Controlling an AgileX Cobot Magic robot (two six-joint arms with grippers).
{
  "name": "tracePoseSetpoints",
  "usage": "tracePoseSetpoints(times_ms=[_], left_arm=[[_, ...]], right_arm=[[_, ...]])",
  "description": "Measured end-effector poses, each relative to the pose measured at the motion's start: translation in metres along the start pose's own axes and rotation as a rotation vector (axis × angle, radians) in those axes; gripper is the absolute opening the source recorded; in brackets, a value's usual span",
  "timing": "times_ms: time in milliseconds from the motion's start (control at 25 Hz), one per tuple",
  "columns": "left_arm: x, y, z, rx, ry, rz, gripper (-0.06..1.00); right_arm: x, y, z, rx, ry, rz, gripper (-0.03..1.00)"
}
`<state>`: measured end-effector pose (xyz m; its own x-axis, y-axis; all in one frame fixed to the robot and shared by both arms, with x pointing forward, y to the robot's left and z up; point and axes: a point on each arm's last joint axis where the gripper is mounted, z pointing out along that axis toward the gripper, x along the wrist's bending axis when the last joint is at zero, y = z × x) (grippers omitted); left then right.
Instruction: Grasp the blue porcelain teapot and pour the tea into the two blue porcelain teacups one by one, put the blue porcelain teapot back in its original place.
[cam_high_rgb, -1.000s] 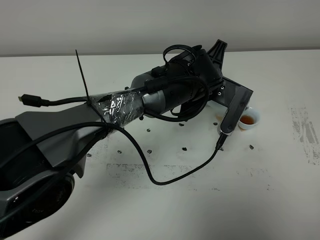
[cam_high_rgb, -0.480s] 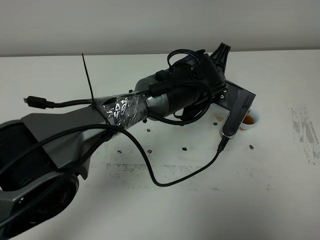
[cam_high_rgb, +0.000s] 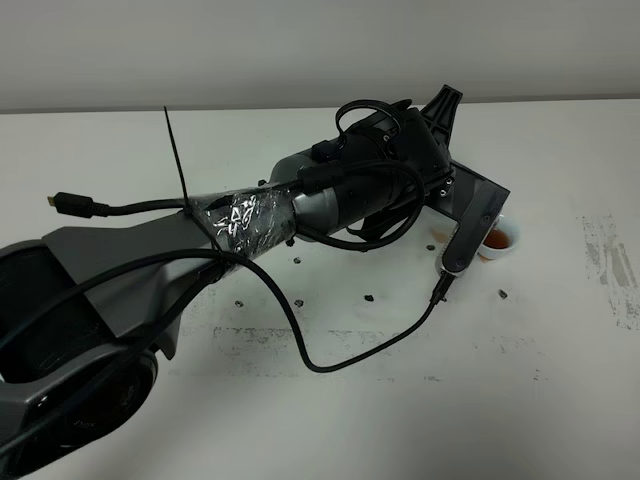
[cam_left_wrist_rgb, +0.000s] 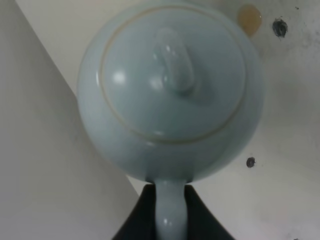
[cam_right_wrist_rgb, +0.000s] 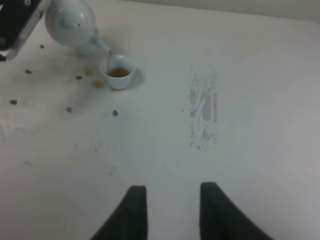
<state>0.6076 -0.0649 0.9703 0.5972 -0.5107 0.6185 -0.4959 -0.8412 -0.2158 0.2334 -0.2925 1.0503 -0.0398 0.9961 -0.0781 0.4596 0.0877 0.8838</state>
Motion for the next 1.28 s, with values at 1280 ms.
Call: tracePoseSetpoints(times_ms=[1280], left_arm=[[-0.0002,-0.0002,0.0,0.003,-0.002,0.059,0.03]], right_arm=[[0.0,0.0,0.0,0.0,0.0,0.0,0.28]])
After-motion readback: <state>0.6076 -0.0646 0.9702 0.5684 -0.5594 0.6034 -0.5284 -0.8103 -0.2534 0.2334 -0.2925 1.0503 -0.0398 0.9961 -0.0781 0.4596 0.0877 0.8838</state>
